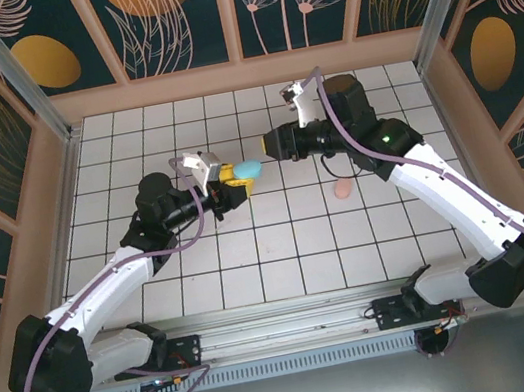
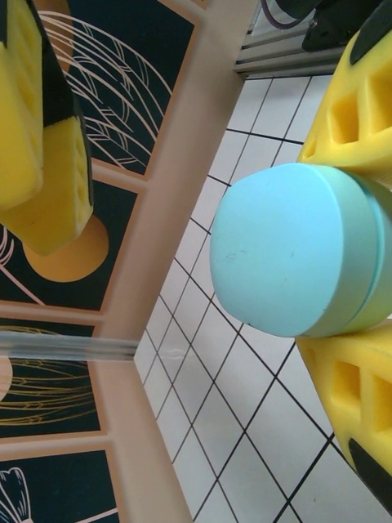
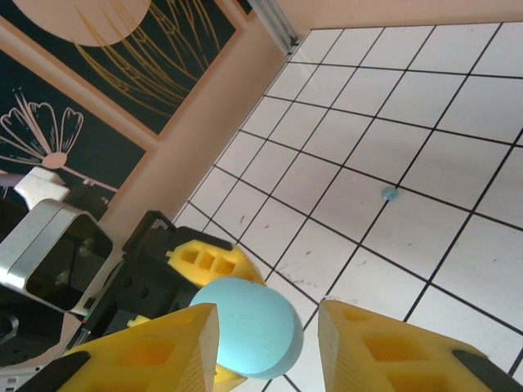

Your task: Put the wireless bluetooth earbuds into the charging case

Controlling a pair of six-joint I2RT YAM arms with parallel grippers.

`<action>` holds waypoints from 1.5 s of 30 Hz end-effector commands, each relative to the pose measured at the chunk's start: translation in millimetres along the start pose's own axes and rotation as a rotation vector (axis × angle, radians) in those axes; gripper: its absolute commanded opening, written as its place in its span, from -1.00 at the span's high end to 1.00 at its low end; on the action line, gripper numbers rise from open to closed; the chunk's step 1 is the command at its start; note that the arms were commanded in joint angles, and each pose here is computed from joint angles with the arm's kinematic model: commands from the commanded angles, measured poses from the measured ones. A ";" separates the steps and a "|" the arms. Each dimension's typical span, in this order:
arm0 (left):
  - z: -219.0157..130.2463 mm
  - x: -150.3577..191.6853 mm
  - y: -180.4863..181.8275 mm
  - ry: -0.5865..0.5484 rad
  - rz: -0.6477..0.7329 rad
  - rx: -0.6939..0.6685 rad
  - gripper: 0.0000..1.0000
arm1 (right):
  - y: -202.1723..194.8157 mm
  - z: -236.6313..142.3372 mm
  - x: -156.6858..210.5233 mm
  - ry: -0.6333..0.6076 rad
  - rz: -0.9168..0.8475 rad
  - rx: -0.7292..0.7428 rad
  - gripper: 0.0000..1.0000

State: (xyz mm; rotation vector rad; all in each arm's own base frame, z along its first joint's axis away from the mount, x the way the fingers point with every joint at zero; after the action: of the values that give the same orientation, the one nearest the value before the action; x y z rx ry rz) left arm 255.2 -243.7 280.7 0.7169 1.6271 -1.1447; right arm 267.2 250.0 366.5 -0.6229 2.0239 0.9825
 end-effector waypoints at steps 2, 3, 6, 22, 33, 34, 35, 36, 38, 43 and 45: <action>-5.4 -1.3 -2.6 -0.009 -0.002 -0.022 1.00 | -17.6 -1.4 -2.2 -0.033 0.039 0.030 0.25; -7.1 -0.1 -1.6 -0.006 -0.003 -0.036 1.00 | -24.0 4.6 -0.1 -0.024 0.050 0.053 0.26; -13.7 -0.7 -1.9 -0.009 0.007 -0.073 1.00 | -56.3 24.1 2.1 -0.014 0.092 0.144 0.25; -56.4 -3.0 -9.3 0.007 0.058 -0.255 1.00 | -124.0 263.3 52.9 0.216 0.277 0.384 0.28; -70.0 -2.8 -20.6 -0.014 0.070 -0.243 1.00 | -116.3 356.8 73.1 0.236 0.095 0.257 0.39; -70.6 -2.6 -20.7 -0.016 0.070 -0.244 1.00 | -119.6 357.8 77.9 0.246 0.097 0.265 0.39; -70.8 -1.2 -20.8 -0.016 0.070 -0.243 1.00 | -122.1 358.0 82.1 0.255 0.096 0.272 0.40; -71.2 -0.2 -21.0 -0.018 0.070 -0.241 1.00 | -124.1 358.6 87.3 0.268 0.089 0.278 0.40; -71.5 0.6 -20.8 -0.022 0.069 -0.241 1.00 | -125.0 359.5 94.0 0.287 0.071 0.274 0.39; -70.4 1.7 -20.2 -0.023 0.069 -0.237 1.00 | -122.6 358.8 109.0 0.346 0.011 0.278 0.40; -70.4 1.5 -20.2 -0.025 0.069 -0.237 1.00 | -122.7 356.8 114.2 0.372 -0.023 0.301 0.39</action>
State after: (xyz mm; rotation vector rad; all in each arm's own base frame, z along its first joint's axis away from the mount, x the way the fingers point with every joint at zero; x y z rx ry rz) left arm 212.0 -186.3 287.0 0.5930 1.7007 -0.8901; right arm 454.3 460.4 93.8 -0.6047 2.3954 0.6418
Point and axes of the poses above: each hand's point on the last joint's axis, 136 mm out from that joint toward the fingers, its own z axis out along the fingers, its own y axis along the line the jaws close on, x = y × z, the point moved 4 cm from there along -z, back along the fingers, and after that the axes turned 8 degrees about -z, right-handed, at the moved point
